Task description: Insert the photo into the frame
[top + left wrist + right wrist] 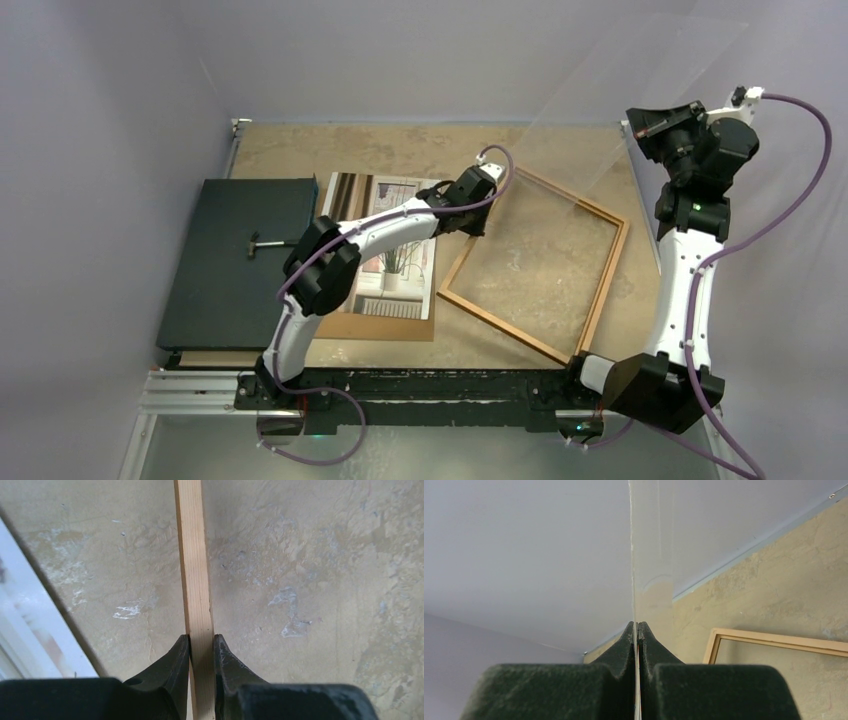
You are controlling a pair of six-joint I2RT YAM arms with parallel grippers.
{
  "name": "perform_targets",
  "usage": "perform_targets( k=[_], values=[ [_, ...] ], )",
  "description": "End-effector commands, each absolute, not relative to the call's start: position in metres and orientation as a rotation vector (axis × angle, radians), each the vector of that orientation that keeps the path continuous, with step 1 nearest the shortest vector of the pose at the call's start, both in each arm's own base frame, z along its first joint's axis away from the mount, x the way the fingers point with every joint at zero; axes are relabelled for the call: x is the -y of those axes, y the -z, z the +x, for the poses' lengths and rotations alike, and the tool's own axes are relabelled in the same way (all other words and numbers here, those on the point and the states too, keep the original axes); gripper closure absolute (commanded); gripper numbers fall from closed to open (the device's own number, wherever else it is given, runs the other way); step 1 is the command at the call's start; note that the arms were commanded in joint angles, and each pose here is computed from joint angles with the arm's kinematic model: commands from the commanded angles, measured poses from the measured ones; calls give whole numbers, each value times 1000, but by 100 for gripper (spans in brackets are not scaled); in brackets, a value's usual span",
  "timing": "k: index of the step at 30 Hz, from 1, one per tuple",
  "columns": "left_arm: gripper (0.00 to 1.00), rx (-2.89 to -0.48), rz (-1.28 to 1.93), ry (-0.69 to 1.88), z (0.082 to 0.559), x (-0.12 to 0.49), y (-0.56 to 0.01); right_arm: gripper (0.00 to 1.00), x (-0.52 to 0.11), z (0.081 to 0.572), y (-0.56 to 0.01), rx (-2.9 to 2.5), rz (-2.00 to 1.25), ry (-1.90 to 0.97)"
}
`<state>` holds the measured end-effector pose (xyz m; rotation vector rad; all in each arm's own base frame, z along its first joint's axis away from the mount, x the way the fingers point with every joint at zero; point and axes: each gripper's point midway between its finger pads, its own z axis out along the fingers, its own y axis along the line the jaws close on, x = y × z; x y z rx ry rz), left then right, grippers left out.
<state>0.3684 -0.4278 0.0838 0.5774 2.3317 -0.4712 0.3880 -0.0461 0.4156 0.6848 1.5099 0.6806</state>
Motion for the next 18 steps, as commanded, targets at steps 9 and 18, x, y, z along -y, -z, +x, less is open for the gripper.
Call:
perform_targets(
  k=[9, 18],
  values=[
    [100, -2187, 301, 471, 414, 332, -179, 100, 33, 386, -459, -1363, 609, -829],
    [100, -2245, 191, 309, 412, 256, -150, 100, 9, 401, -449, -1378, 580, -1038]
  ],
)
